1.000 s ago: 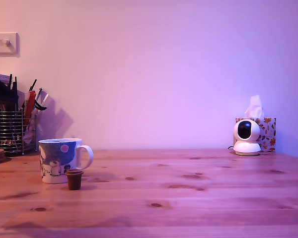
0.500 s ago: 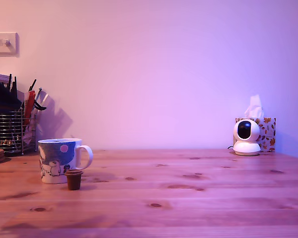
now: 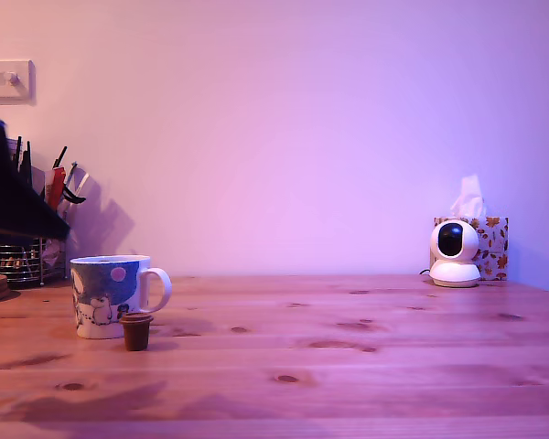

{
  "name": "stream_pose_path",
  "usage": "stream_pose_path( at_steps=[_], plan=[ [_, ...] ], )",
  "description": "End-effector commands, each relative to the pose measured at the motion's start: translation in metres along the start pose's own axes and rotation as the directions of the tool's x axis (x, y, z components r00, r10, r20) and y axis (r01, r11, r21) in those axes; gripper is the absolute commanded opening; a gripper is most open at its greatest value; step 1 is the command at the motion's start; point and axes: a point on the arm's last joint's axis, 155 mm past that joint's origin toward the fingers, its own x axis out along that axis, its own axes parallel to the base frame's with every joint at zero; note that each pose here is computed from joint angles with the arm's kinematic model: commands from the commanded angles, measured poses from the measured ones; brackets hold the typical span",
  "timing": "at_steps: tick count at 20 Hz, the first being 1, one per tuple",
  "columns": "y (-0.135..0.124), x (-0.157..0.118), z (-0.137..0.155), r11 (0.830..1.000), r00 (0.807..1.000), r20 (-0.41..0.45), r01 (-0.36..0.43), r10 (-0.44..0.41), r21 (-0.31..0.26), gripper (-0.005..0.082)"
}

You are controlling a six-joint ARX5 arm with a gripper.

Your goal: Pick up the coffee capsules on the table and drop them inside the coffee cup

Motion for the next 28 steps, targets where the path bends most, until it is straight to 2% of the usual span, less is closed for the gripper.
stream_pose_path(
  at_steps=[1, 3, 9, 15, 16, 23, 28],
  plan=[
    [0.003, 0.007, -0.013, 1.0, 1.0, -0.028, -0.009, 0.009, 0.003, 0.0414],
    [0.005, 0.015, -0.017, 0.999, 0.999, -0.038, -0.007, 0.009, 0.04, 0.0412],
    [0.009, 0.039, -0.016, 0.998, 1.0, -0.006, -0.006, 0.006, 0.069, 0.0412],
    [0.006, 0.059, -0.024, 0.995, 0.999, 0.005, 0.038, -0.039, 0.094, 0.0412],
    [0.006, 0.062, -0.028, 0.993, 0.999, -0.002, 0.044, -0.044, 0.112, 0.0412],
    [0.009, 0.081, -0.048, 0.99, 0.998, -0.01, 0.056, -0.055, 0.127, 0.0412],
    [0.014, 0.093, -0.049, 0.991, 0.999, 0.001, 0.047, -0.048, 0.127, 0.0413]
  ],
)
